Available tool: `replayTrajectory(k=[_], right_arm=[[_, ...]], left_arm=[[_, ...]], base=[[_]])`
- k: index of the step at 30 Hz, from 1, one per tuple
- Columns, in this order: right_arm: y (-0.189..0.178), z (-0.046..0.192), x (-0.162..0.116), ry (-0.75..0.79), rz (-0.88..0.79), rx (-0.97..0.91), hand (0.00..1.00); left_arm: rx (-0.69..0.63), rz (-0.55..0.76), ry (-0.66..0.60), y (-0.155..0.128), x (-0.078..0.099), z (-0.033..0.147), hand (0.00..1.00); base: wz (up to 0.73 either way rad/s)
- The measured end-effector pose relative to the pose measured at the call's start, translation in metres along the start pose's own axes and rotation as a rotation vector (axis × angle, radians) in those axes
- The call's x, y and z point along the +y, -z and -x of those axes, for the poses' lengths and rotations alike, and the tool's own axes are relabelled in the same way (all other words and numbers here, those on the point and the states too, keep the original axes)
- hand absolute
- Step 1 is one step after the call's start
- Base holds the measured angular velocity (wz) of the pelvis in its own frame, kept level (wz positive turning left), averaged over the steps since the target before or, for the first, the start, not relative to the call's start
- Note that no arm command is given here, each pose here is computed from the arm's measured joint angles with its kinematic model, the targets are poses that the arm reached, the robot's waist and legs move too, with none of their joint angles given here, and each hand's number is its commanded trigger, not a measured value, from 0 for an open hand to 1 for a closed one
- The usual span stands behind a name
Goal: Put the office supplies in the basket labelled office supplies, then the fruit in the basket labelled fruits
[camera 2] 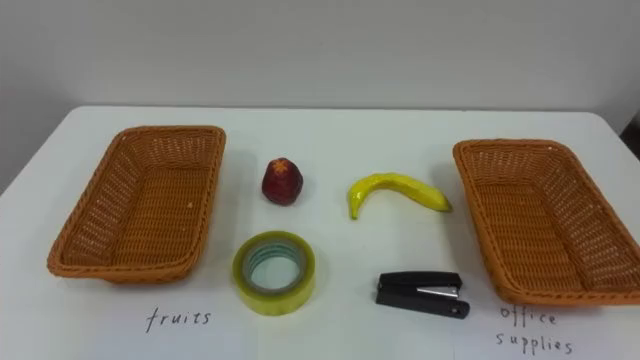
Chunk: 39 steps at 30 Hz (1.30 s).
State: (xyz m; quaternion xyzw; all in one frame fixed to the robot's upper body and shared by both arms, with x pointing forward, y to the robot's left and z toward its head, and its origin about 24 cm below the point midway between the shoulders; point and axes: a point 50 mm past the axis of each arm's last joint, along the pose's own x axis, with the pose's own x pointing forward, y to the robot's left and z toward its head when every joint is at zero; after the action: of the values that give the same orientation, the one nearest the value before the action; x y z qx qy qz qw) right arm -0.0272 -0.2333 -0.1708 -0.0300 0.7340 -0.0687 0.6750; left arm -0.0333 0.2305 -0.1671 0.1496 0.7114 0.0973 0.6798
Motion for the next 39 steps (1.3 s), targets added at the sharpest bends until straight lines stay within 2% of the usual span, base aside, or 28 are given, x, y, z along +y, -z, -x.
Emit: replayTrajectory(k=[8, 17, 23, 31, 34, 39], right_arm=[[-0.001, 0.000, 0.001, -0.014, -0.010, -0.001, 0.00], [0.004, 0.000, 0.002, -0.004, -0.164, 0.006, 0.00], [0.022, 0.000, -0.009, 0.057, -0.399, 0.054, 0.00], [0.034, 0.004, -0.031, 0.178, -0.984, 0.055, 0.00], [0.034, 0.005, -0.035, 0.204, -1.091, 0.060, 0.00], [0.025, 0.007, -0.047, 0.267, -1.164, 0.013, 0.00]], left_arm=[[-0.006, 0.002, 0.000, 0.000, 0.000, 0.000, 0.00], [-0.030, 0.004, -0.004, -0.009, 0.001, -0.001, 0.00], [-0.005, 0.074, -0.032, -0.002, 0.011, -0.001, 0.00], [0.015, 0.183, -0.060, 0.009, 0.021, -0.001, 0.00], [-0.001, 0.194, -0.072, 0.008, 0.026, 0.000, 0.00], [-0.020, 0.214, -0.084, 0.005, 0.032, -0.001, 0.00]], base=[[0.00], [-0.01], [0.00], [-0.06], [-0.12], [-0.09]])
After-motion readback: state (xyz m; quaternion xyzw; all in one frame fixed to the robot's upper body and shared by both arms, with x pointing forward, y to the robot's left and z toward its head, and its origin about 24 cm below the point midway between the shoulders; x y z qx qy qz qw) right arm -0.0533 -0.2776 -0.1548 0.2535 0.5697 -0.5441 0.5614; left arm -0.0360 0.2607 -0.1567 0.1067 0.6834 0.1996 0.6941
